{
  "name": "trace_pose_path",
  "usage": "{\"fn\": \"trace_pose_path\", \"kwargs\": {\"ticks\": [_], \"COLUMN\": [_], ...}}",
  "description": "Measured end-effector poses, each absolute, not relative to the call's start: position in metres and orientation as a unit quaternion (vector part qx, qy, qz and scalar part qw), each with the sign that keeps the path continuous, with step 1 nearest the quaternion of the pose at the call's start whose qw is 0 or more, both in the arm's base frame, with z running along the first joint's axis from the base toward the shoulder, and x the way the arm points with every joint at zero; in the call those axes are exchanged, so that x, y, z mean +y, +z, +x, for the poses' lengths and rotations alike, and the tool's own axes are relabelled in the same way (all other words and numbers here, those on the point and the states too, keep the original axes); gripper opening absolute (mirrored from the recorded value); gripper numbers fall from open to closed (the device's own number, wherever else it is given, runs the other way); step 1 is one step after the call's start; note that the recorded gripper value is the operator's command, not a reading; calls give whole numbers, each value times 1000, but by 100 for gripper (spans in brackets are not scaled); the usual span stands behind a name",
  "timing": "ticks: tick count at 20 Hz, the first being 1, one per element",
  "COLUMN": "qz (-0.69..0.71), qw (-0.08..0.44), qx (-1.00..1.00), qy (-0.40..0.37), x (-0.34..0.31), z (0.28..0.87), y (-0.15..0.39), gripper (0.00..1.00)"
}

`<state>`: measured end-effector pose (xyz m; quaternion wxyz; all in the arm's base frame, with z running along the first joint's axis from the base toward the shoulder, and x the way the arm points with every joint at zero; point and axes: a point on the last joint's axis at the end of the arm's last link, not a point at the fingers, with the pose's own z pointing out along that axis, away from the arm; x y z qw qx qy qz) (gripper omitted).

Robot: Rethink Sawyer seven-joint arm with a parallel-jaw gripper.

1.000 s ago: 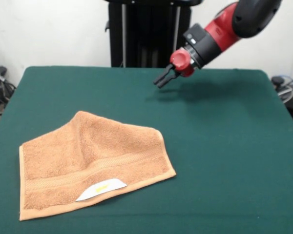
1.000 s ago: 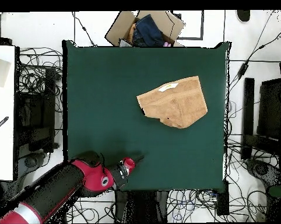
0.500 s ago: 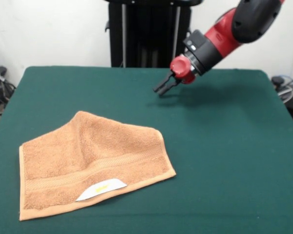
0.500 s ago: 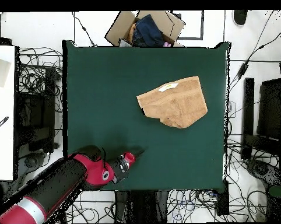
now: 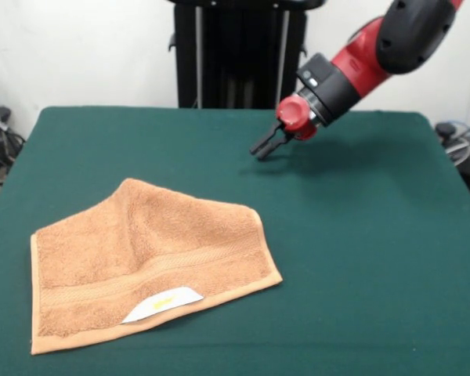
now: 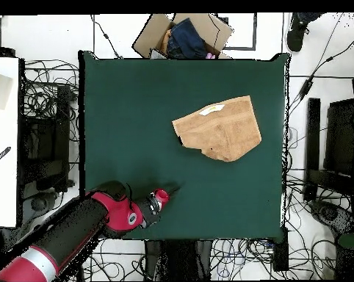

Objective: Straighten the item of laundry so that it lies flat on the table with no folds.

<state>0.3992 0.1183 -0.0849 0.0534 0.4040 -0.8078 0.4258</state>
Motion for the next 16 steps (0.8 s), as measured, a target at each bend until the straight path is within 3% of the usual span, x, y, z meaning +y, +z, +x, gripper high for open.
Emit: {"fn": "trace_pose_path", "kwargs": {"ticks": [16], "qz": [396], "qw": [56], "qx": [-807], "qy": [435], "x": [117], "z": [410], "y": [-87], "gripper": [100]}}
